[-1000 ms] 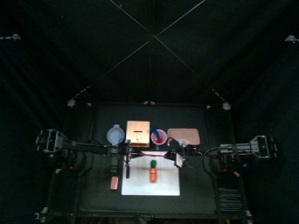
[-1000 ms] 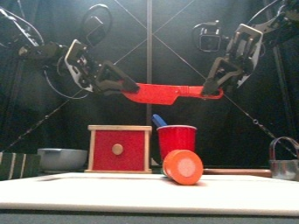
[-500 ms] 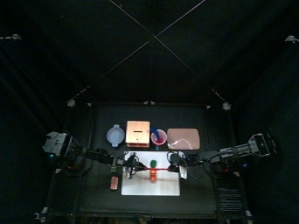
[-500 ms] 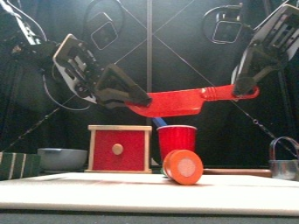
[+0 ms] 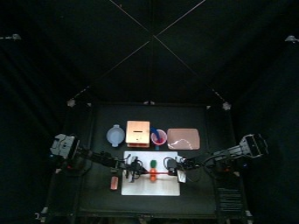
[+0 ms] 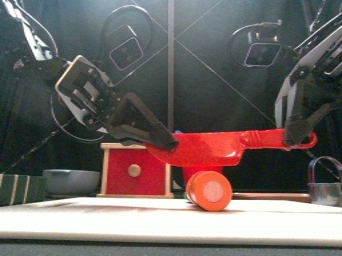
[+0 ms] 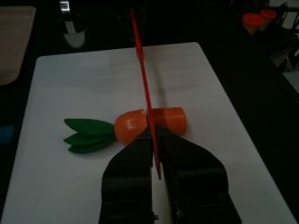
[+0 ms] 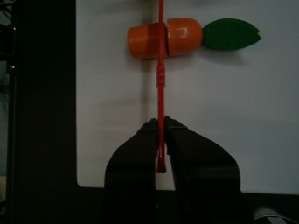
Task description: Cut carrot
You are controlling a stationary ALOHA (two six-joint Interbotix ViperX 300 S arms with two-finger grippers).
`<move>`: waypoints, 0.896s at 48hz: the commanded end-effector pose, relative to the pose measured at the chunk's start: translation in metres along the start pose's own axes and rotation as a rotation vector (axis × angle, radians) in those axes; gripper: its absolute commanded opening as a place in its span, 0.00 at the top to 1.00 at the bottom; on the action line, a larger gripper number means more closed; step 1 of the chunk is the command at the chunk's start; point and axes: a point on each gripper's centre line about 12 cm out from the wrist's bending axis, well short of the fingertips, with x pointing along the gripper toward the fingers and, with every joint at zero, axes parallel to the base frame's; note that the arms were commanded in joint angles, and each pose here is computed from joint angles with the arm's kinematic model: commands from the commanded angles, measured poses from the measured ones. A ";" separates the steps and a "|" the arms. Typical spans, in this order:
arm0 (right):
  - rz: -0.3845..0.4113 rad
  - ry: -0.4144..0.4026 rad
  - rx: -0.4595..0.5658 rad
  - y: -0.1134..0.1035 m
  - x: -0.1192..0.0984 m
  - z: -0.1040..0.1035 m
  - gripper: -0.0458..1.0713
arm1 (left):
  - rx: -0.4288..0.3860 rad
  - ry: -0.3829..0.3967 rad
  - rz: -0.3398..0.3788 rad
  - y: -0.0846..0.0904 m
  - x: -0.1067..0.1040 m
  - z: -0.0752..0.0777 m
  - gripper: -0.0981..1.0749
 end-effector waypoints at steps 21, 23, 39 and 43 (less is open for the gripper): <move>0.002 0.007 -0.010 0.002 0.002 0.000 0.60 | 0.005 0.051 0.000 0.000 0.005 -0.010 0.57; 0.000 0.013 -0.013 0.001 0.004 -0.001 0.60 | 0.006 0.064 0.002 0.001 0.006 -0.013 0.57; -0.016 0.060 -0.021 -0.003 0.016 -0.009 0.60 | 0.004 0.185 0.006 0.003 0.009 -0.035 0.57; -0.023 0.082 -0.021 -0.004 0.021 -0.013 0.60 | 0.000 0.225 0.010 0.004 0.011 -0.043 0.57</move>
